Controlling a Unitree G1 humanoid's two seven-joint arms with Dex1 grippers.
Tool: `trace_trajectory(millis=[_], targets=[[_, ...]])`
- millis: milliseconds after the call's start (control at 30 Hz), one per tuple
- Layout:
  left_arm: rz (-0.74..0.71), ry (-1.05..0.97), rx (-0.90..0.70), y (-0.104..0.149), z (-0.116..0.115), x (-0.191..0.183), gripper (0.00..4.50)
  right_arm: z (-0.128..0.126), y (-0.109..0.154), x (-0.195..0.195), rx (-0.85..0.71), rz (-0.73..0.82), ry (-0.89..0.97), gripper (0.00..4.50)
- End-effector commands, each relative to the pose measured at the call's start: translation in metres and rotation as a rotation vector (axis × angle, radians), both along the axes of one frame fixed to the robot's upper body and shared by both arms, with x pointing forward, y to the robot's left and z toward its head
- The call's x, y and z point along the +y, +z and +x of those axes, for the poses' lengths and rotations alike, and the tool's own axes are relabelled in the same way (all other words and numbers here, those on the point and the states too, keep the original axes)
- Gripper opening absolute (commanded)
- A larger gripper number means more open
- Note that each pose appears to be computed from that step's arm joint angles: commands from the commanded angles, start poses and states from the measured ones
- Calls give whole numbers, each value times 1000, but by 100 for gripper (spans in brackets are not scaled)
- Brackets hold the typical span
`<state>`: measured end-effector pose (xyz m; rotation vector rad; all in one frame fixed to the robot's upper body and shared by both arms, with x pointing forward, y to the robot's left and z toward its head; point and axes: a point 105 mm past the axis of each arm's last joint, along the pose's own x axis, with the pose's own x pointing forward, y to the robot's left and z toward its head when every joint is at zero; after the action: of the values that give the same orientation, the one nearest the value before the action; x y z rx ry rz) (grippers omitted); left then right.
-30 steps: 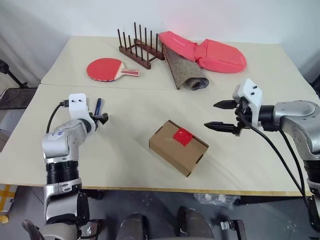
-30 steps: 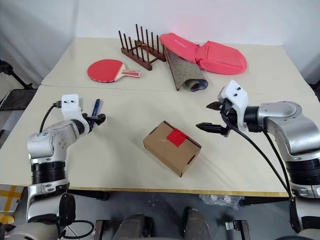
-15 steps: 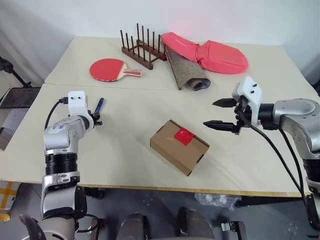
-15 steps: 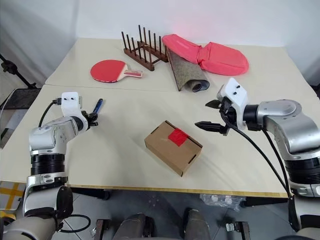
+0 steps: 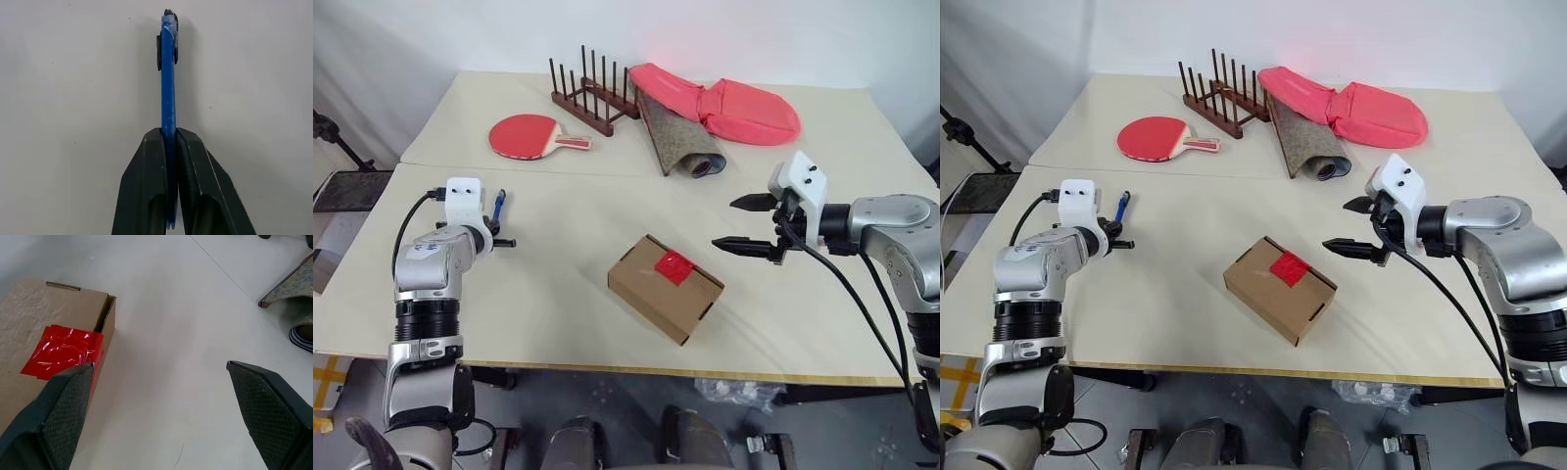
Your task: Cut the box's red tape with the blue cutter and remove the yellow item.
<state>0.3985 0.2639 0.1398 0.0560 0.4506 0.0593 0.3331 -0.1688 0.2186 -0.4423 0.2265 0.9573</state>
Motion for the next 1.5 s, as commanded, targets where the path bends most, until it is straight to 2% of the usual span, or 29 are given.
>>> trace_trajectory(millis=[33, 300, 467, 600, 767, 900, 1000, 1133, 1167, 1367, 1467, 1500], targets=[[-18, -8, 46, -13, -7, 0, 77, -1, 12, -4, -49, 2, -10, 450], [-39, -33, 64, -10, -11, -7, 305, 0, 12, -4, -50, 6, -14, 450], [-159, -36, 86, -18, -14, -6, 449, 0, 12, -3, -51, 5, -16, 450], [-268, -68, 122, -32, -16, -11, 449, 1, 12, -3, -52, 7, -16, 450], [-324, -53, 139, -37, -14, -7, 449, 2, 14, -2, -55, 9, -15, 450], [-301, -61, 170, -42, -15, -5, 368, 2, 14, -3, -56, 7, -19, 450], [-268, -72, 192, -44, -16, -5, 368, 2, 15, -3, -57, 7, -21, 450], [-250, -66, 195, -45, -15, -3, 282, 3, 15, -3, -60, 6, -23, 450], [-249, -68, 198, -46, -14, -3, 282, 3, 16, -3, -60, 7, -23, 450], [-219, -73, 207, -46, -14, -1, 132, 3, 16, -3, -64, 6, -26, 450], [-212, -106, 217, -44, -15, -4, 132, 3, 16, -3, -65, 6, -25, 450], [-203, -99, 217, -44, -15, -3, 113, 3, 16, -3, -65, 6, -24, 450]])
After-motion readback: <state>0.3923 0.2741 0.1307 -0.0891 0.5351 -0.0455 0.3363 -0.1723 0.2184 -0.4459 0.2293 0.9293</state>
